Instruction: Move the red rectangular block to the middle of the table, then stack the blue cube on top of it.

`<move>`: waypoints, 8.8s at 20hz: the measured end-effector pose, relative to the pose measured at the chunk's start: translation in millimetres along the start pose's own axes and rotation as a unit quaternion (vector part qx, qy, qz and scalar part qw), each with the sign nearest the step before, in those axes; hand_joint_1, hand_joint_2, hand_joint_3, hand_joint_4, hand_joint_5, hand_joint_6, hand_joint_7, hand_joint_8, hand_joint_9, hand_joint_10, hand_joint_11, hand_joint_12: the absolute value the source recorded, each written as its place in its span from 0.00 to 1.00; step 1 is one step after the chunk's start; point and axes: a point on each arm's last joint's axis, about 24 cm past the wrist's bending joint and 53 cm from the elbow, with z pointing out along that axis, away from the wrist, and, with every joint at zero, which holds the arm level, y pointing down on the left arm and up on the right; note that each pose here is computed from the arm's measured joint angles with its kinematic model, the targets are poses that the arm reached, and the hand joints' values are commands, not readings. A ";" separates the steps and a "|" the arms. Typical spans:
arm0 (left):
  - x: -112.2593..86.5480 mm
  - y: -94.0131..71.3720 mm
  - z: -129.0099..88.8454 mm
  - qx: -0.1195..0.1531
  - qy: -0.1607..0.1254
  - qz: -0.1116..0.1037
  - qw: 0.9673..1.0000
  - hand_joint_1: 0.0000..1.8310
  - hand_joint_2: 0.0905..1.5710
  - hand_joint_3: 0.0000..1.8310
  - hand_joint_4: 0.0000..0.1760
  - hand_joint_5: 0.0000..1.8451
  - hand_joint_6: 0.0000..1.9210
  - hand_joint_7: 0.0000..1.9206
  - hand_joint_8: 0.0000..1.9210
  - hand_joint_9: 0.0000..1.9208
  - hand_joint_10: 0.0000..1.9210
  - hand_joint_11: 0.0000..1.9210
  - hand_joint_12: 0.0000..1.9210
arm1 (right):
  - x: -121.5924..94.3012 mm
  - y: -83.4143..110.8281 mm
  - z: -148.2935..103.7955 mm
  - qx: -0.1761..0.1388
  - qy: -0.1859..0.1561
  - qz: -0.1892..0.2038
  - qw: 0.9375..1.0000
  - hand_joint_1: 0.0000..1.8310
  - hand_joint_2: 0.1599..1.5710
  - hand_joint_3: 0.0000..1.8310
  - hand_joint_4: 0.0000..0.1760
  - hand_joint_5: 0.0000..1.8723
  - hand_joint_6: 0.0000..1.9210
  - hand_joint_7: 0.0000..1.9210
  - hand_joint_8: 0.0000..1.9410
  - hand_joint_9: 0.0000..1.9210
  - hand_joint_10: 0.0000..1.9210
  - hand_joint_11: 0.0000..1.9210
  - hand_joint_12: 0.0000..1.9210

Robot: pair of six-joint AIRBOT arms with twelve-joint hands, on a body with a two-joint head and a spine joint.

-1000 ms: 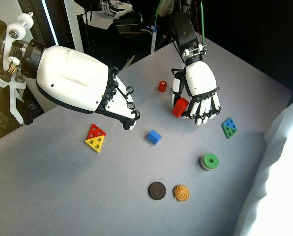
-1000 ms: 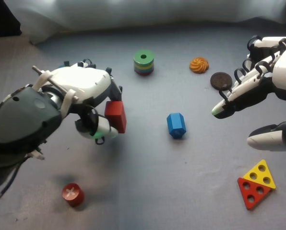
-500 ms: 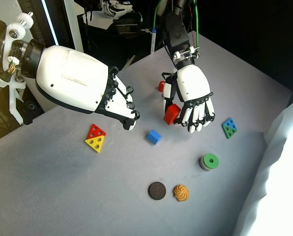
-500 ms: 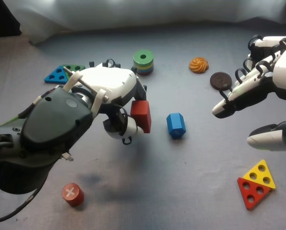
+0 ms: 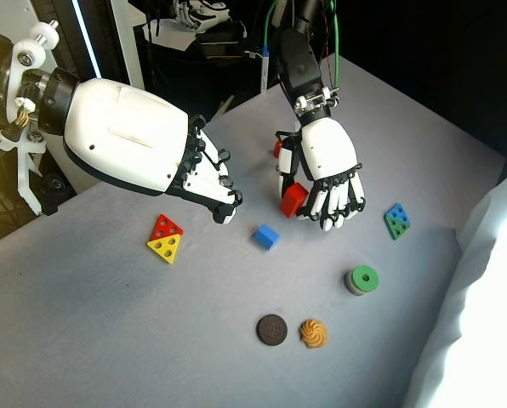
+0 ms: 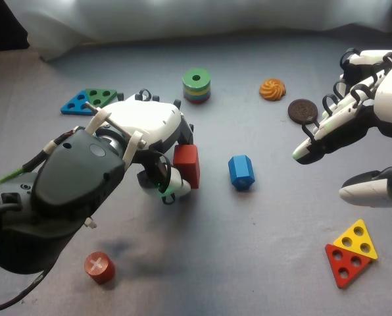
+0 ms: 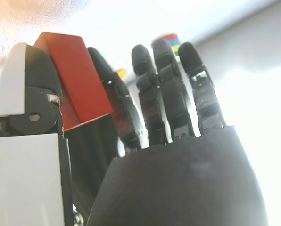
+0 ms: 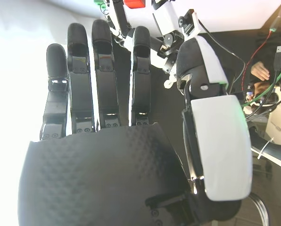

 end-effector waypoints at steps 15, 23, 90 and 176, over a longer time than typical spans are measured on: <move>11.4 7.3 4.8 -0.003 -0.002 -0.005 1.000 0.58 0.68 0.00 0.50 0.55 0.47 0.32 0.00 0.26 0.00 0.00 0.53 | 0.9 -0.5 0.0 0.000 0.001 -0.011 1.000 0.27 0.75 0.00 0.00 0.36 0.00 0.35 0.00 0.31 0.00 0.00 0.64; 12.4 7.7 6.2 -0.003 -0.002 -0.007 1.000 0.56 0.69 0.00 0.80 0.53 0.51 0.30 0.00 0.24 0.00 0.00 0.51 | 0.6 -0.2 0.1 0.000 0.001 -0.018 1.000 0.27 0.75 0.00 0.00 0.36 0.00 0.35 0.00 0.31 0.00 0.00 0.65; -84.5 75.8 -66.2 -0.065 -0.002 0.087 0.994 0.04 0.78 0.00 0.00 0.25 0.00 0.23 0.00 0.20 0.00 0.00 0.41 | 24.3 -49.2 120.9 0.092 -0.085 0.092 0.988 0.45 0.35 0.00 0.34 0.26 0.02 0.00 0.00 0.00 0.00 0.00 0.00; -91.2 77.4 -67.4 -0.074 -0.013 0.078 0.994 0.06 0.80 0.00 0.00 0.25 0.00 0.23 0.00 0.19 0.00 0.00 0.38 | -19.8 -52.2 149.8 0.080 -0.094 0.046 0.991 0.58 0.64 0.00 1.00 0.58 0.43 0.07 0.00 0.00 0.00 0.00 0.00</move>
